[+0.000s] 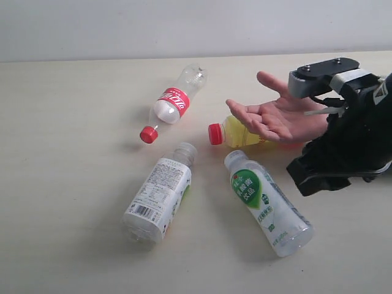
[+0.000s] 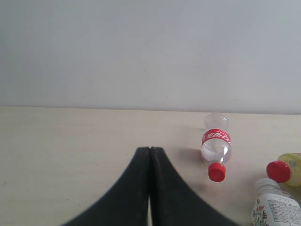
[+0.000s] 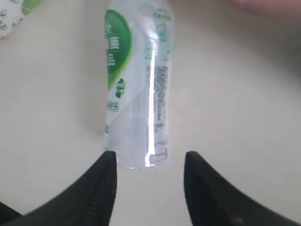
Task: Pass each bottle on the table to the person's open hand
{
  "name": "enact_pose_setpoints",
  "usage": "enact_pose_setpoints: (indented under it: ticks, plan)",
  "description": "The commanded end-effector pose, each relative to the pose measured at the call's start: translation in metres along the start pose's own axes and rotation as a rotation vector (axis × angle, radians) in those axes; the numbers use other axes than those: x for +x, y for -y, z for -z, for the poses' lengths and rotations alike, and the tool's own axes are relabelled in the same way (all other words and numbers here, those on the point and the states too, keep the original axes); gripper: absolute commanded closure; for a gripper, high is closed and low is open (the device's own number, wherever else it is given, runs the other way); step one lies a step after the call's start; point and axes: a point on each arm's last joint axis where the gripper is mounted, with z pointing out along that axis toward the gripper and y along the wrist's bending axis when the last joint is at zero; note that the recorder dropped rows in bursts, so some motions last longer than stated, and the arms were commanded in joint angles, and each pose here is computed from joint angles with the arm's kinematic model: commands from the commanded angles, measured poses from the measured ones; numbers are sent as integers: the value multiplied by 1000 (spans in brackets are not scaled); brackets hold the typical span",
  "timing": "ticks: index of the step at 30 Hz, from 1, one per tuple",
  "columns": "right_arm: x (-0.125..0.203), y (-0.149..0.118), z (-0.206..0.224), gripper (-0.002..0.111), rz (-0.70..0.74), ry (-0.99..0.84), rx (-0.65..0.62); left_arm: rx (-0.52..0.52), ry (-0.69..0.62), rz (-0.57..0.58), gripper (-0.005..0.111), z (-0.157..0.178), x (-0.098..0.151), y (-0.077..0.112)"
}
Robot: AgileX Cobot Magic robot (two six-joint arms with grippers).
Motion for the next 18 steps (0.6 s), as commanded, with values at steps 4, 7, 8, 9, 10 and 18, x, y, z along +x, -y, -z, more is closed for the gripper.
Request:
enact_pose_setpoints:
  ticks: [4, 7, 8, 9, 10, 18]
  plan:
    - [-5, -19, -16, 51, 103, -48, -60, 1, 4, 3, 107, 0, 0, 0]
    - [-5, -19, -16, 51, 107, -50, -58, 1, 4, 3, 107, 0, 0, 0]
    - [-5, -19, -16, 51, 105, -50, -58, 1, 4, 3, 107, 0, 0, 0]
    - [-5, -19, -16, 51, 107, -51, -56, 1, 4, 3, 107, 0, 0, 0]
    - [-6, -18, -17, 51, 106, -42, -55, 1, 4, 3, 107, 0, 0, 0]
    - [-25, -15, -32, 43, 65, -50, -28, 1, 4, 3, 107, 0, 0, 0]
